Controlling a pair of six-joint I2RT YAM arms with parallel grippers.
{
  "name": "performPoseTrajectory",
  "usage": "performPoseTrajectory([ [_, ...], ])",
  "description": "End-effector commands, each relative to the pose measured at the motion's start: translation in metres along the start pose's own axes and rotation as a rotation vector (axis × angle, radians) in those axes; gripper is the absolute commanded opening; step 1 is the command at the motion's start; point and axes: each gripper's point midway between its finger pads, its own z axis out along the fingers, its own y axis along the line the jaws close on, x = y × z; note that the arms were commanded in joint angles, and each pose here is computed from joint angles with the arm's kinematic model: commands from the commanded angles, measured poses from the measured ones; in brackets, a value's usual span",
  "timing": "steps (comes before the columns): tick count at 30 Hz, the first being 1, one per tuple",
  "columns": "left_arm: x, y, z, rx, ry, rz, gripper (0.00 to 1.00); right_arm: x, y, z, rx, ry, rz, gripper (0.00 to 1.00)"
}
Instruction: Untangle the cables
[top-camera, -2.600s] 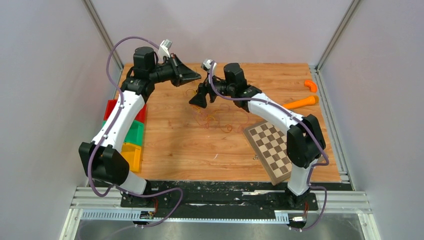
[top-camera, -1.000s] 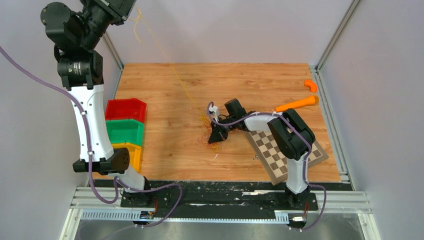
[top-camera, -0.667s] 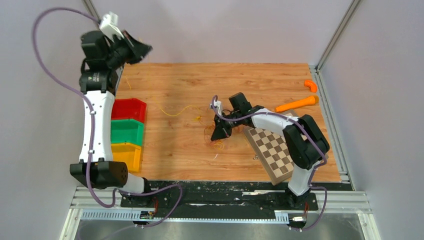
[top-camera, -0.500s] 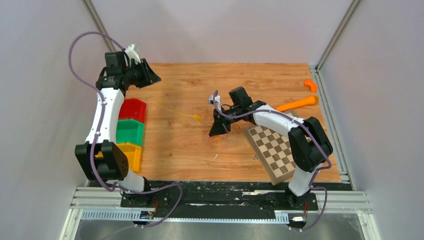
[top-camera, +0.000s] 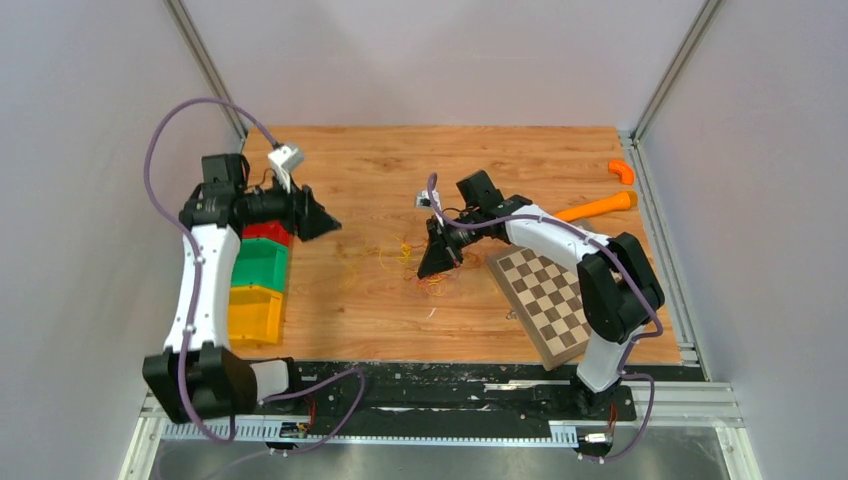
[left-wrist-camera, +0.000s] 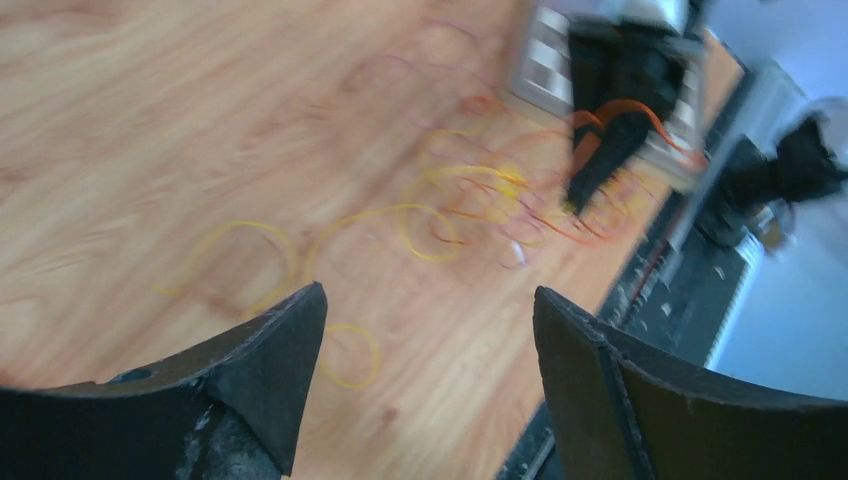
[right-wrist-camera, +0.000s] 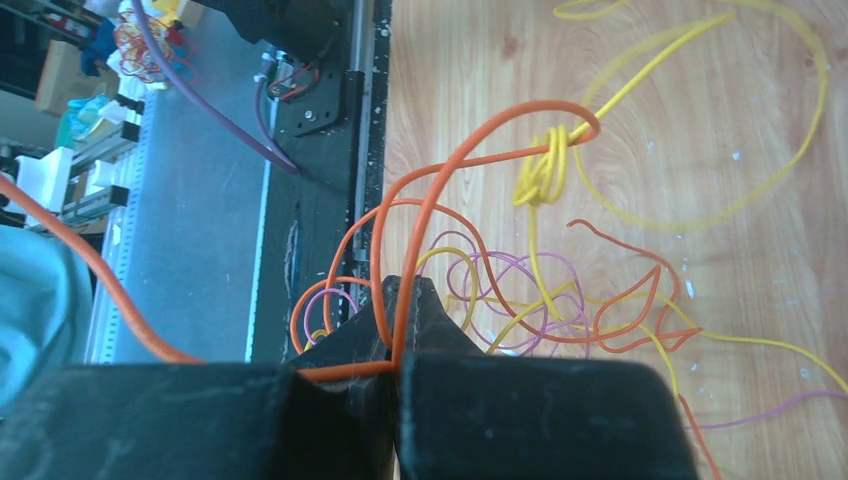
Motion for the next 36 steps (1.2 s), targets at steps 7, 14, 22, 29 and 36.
performPoseTrajectory([
  [7,0.081,-0.097,0.04,0.372,-0.036,0.186,0.71,-0.034,0.043,0.001,-0.144,-0.048,-0.047,0.0],
  [14,0.084,-0.098,0.072,0.369,-0.075,0.222,0.72,-0.033,0.057,0.012,-0.162,-0.025,-0.069,0.0],
  [22,0.102,-0.091,0.101,0.396,-0.019,0.232,0.75,-0.037,0.065,0.016,-0.17,-0.02,-0.078,0.0],
  [29,0.111,-0.088,0.113,0.397,0.004,0.22,0.71,-0.042,0.068,0.017,-0.182,-0.024,-0.082,0.0],
  [36,0.119,-0.09,0.123,0.417,0.045,0.157,0.51,-0.044,0.07,0.014,-0.174,-0.028,-0.087,0.0],
])
